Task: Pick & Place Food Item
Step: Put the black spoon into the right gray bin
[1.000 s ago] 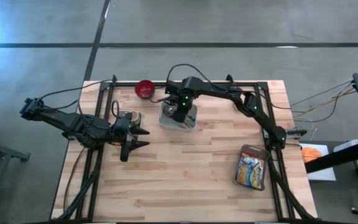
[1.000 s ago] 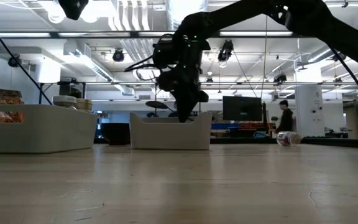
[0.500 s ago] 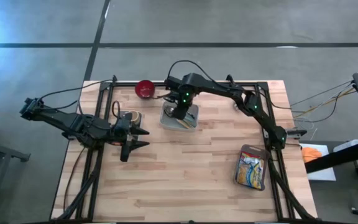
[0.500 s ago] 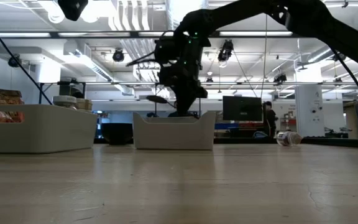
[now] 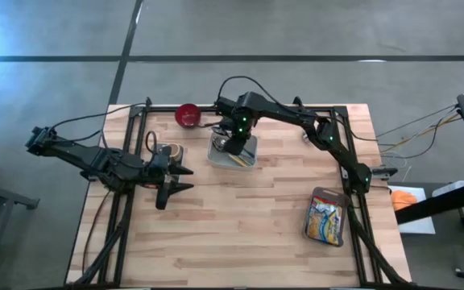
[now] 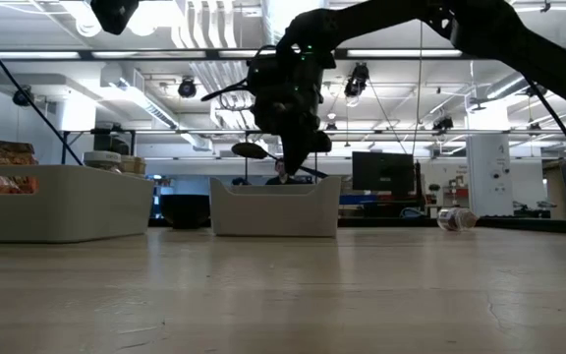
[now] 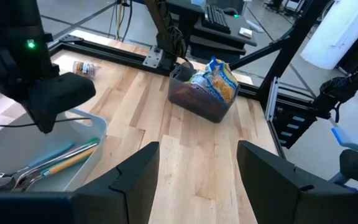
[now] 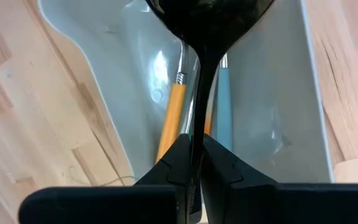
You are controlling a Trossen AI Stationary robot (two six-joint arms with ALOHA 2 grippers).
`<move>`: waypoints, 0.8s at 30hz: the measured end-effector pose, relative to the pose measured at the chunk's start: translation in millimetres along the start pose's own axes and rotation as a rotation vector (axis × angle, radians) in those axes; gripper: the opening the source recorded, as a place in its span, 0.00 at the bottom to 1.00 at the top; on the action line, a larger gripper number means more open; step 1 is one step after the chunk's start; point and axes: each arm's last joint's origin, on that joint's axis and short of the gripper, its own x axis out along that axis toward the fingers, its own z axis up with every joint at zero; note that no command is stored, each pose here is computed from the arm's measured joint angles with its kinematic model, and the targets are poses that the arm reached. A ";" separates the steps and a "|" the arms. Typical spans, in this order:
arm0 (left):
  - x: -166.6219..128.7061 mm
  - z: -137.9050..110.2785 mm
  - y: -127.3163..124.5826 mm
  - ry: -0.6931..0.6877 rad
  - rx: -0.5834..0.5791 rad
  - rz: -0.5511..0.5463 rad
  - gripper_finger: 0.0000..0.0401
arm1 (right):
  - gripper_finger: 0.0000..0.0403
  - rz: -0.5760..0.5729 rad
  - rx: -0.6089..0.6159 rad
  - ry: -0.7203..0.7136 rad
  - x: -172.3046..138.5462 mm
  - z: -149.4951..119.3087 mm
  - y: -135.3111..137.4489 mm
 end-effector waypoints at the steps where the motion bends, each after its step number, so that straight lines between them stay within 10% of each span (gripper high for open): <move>1: 0.0 0.0 0.0 0.000 0.000 0.000 0.55 | 0.03 0.000 0.001 0.001 0.0 -0.1 0.0; 24: 0.0 -0.4 0.2 0.004 -0.018 0.002 0.55 | 0.03 -0.017 0.054 0.114 41.5 -11.5 -14.9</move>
